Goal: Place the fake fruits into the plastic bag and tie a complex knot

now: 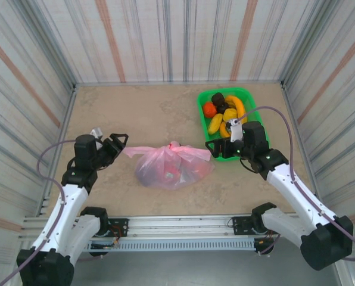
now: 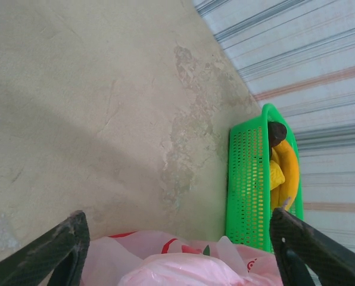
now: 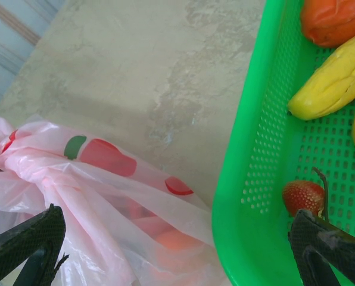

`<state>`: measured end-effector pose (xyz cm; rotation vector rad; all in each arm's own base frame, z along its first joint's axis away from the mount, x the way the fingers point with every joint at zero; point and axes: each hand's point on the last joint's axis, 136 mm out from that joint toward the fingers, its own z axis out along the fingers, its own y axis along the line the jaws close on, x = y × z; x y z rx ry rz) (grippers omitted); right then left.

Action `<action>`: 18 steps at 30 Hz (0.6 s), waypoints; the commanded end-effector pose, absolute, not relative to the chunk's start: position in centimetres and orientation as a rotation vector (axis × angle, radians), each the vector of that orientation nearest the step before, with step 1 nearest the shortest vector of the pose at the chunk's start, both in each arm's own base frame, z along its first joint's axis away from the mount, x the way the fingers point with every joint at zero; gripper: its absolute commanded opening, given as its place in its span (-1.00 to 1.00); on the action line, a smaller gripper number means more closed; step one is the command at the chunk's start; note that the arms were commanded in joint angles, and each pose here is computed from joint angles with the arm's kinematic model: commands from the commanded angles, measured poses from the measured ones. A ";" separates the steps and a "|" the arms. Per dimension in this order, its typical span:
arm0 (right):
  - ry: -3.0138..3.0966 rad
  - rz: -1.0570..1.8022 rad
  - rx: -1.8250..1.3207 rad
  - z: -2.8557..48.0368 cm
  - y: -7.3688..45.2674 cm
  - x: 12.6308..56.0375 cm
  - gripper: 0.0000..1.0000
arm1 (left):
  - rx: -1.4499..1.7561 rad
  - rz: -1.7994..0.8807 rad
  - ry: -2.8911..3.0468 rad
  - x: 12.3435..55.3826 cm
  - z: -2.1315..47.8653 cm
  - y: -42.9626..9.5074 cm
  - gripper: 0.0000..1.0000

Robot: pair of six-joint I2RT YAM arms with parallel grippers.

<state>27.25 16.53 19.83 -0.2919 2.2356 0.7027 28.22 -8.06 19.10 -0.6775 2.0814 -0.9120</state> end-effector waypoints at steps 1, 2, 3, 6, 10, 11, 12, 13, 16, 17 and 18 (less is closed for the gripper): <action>2.229 0.665 -0.278 20.5 15.7 27.2 0.98 | -0.640 -0.858 2.057 28.1 20.2 -7.3 0.74; 2.227 0.659 -0.277 20.6 15.6 27.2 0.98 | -0.632 -0.856 2.052 28.0 20.4 -7.3 0.76; 2.224 0.652 -0.274 20.8 15.5 27.2 0.98 | -0.627 -0.851 2.052 28.0 20.6 -7.2 0.81; 2.212 0.624 -0.263 21.3 14.8 27.3 0.98 | -0.608 -0.835 2.046 27.8 21.3 -6.9 0.95; 2.196 0.570 -0.212 22.2 13.3 27.6 0.98 | -0.586 -0.817 2.030 27.6 22.4 -6.6 0.97; 2.195 0.551 -0.192 22.4 12.7 27.8 0.98 | -0.592 -0.810 2.024 27.6 22.7 -6.3 0.97; 2.192 0.528 -0.165 22.7 12.0 28.0 0.98 | -0.587 -0.801 2.013 27.5 23.0 -6.1 0.97; 2.187 0.511 -0.144 23.0 11.5 28.1 0.98 | -0.582 -0.791 2.002 27.4 23.4 -5.8 0.97; 2.163 0.458 -0.068 24.1 9.4 28.6 0.97 | -0.587 -0.738 1.963 27.0 24.6 -4.4 0.97; 2.152 0.439 -0.042 24.4 8.6 28.8 0.98 | -0.586 -0.712 1.946 26.9 25.1 -3.9 0.97; 2.138 0.419 -0.020 24.8 7.9 29.0 0.98 | -0.594 -0.678 1.927 26.8 25.5 -3.1 0.97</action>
